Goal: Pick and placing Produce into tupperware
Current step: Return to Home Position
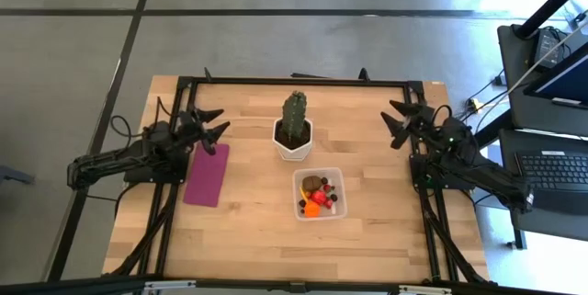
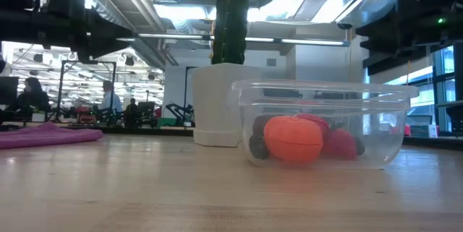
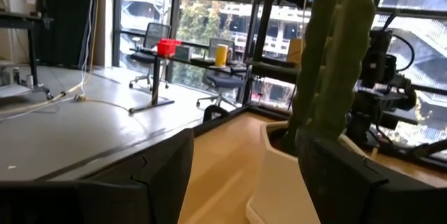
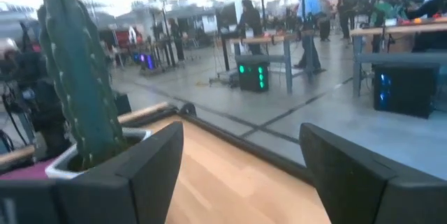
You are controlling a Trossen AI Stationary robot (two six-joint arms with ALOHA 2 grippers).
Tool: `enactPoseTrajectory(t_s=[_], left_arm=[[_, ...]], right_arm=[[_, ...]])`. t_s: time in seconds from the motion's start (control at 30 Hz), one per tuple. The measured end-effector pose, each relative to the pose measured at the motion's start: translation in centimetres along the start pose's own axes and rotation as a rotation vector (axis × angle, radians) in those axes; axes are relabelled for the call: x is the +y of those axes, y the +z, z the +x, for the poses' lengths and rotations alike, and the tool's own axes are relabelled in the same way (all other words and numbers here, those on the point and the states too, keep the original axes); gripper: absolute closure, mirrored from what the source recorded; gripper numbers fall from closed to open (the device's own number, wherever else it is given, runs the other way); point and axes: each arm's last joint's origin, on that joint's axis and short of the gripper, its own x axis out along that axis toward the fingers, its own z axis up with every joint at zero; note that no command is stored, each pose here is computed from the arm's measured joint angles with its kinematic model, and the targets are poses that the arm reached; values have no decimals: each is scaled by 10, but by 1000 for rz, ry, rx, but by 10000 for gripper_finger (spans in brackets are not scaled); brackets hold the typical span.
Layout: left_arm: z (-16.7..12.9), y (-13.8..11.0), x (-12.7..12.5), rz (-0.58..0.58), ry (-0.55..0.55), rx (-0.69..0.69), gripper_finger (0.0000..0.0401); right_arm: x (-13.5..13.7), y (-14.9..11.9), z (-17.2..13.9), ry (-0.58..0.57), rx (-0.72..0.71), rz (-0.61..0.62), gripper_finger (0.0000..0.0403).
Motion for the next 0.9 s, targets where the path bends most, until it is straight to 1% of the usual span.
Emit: enactPoseTrajectory(t_s=[0.23,0.5,0.67,0.9], left_arm=[[0,-3,0,6,4,25,157],[0,-2,0,8,4,25,157],[0,-3,0,9,4,25,157],[0,-3,0,9,4,25,157]], right_arm=[[-2,-18,7,24,-151,40,115],[-2,-22,7,17,-120,44,115],[-5,-27,8,-66,-73,41,115],[-5,-27,8,-71,-72,36,115]])
